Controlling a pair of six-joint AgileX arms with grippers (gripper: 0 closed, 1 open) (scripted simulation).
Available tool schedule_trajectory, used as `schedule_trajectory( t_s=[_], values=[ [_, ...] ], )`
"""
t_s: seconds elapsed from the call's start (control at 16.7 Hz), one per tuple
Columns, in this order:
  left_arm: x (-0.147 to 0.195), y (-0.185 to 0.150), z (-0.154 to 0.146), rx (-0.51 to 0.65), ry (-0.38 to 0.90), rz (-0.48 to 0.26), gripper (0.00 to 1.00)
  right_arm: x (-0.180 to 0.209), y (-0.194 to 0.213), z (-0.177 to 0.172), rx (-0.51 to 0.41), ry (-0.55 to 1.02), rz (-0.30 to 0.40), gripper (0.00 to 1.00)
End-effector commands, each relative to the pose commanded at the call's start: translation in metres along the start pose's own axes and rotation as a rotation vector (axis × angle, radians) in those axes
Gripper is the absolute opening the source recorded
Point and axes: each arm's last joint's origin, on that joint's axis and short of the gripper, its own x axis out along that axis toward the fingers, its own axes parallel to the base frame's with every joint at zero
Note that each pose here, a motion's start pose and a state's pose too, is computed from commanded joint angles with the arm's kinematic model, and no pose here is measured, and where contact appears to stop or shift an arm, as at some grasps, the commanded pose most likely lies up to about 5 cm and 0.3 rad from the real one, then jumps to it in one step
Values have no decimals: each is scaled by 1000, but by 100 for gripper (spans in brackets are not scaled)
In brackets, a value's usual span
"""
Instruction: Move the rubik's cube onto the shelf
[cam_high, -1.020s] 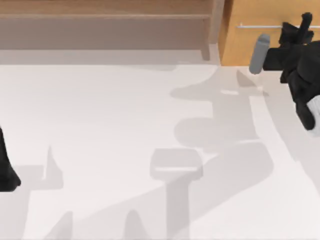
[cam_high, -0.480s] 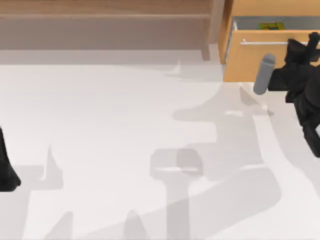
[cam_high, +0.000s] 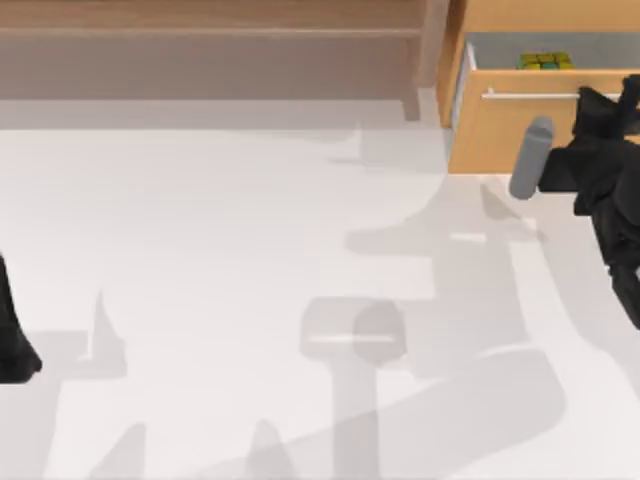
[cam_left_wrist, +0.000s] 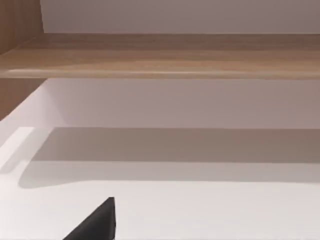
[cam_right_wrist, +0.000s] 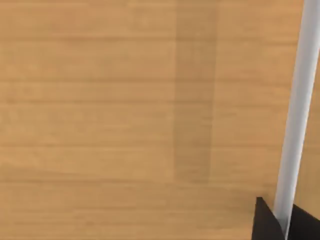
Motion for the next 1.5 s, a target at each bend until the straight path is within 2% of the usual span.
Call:
schedule_trajectory(
  t_s=[0.42, 0.78, 1.26, 1.5],
  values=[
    [0, 0, 0, 0, 0, 0, 100, -56, 2, -1, 1, 5, 7, 0],
    [0, 0, 0, 0, 0, 0, 100, -59, 1, -1, 0, 4, 4, 0],
    [0, 0, 0, 0, 0, 0, 100, -118, 3, -1, -1, 5, 9, 0],
    [0, 0, 0, 0, 0, 0, 100, -121, 2, -1, 0, 5, 5, 0]
  ],
)
